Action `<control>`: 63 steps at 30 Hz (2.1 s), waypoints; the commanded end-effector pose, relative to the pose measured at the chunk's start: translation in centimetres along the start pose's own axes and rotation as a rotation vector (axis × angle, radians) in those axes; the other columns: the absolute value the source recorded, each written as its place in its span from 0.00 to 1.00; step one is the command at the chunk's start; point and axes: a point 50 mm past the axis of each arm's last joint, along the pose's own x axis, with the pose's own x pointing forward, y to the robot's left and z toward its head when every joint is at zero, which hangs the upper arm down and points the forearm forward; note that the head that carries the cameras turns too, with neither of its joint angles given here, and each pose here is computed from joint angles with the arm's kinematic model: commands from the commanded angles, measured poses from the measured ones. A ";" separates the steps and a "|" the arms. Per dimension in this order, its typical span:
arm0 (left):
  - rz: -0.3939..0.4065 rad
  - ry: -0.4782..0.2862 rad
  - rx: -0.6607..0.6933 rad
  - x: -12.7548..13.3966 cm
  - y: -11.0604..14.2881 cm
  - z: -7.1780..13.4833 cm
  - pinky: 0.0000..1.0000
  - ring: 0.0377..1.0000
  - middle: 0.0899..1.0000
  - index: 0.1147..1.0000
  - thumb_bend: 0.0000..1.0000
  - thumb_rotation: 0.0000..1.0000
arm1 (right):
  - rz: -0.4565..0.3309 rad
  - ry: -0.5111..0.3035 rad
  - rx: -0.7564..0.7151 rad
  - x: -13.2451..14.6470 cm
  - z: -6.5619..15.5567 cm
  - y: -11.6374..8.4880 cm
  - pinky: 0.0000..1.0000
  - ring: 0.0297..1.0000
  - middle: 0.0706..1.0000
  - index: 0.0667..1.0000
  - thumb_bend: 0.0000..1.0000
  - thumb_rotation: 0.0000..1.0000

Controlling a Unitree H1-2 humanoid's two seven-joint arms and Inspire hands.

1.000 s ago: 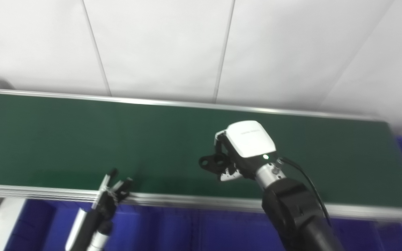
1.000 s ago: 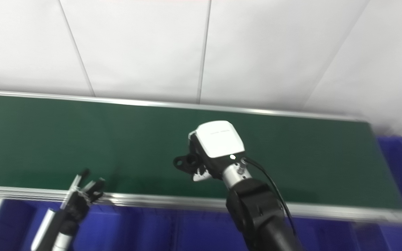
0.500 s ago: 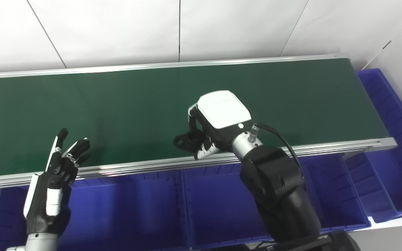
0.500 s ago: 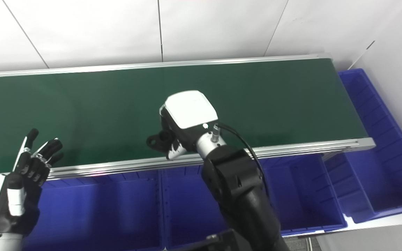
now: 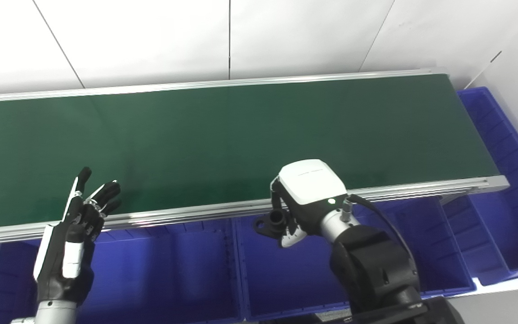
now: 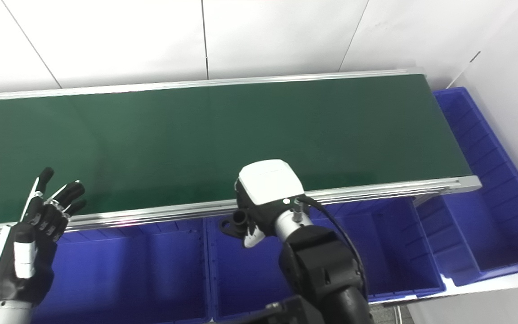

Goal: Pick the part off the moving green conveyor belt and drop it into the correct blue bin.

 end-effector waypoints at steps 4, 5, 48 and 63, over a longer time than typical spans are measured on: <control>-0.030 -0.040 0.014 0.1 -0.1 1.2 0.85 0.87 0.83 1.00 0.88 0.91 | -0.048 0.005 -0.005 -1.4 -0.8 0.5 0.16 0.20 0.27 0.44 0.51 0.14; -0.033 -0.040 0.016 0.1 -0.2 1.3 0.84 0.87 0.84 1.00 0.87 0.91 | -0.057 0.010 0.005 -1.4 -1.0 0.9 0.15 0.20 0.26 0.44 0.51 0.14; -0.036 -0.127 0.045 -2.1 -5.1 1.5 0.89 0.94 0.97 1.00 0.91 0.93 | -0.401 -0.173 1.442 -7.2 1.2 9.9 0.79 0.85 0.90 0.95 0.85 0.98; -0.006 -0.103 -0.014 -5.5 -8.3 0.8 1.00 1.00 1.00 1.00 0.88 0.93 | -0.517 -0.242 1.445 -5.0 -2.4 14.3 0.93 0.95 0.97 0.99 0.85 1.00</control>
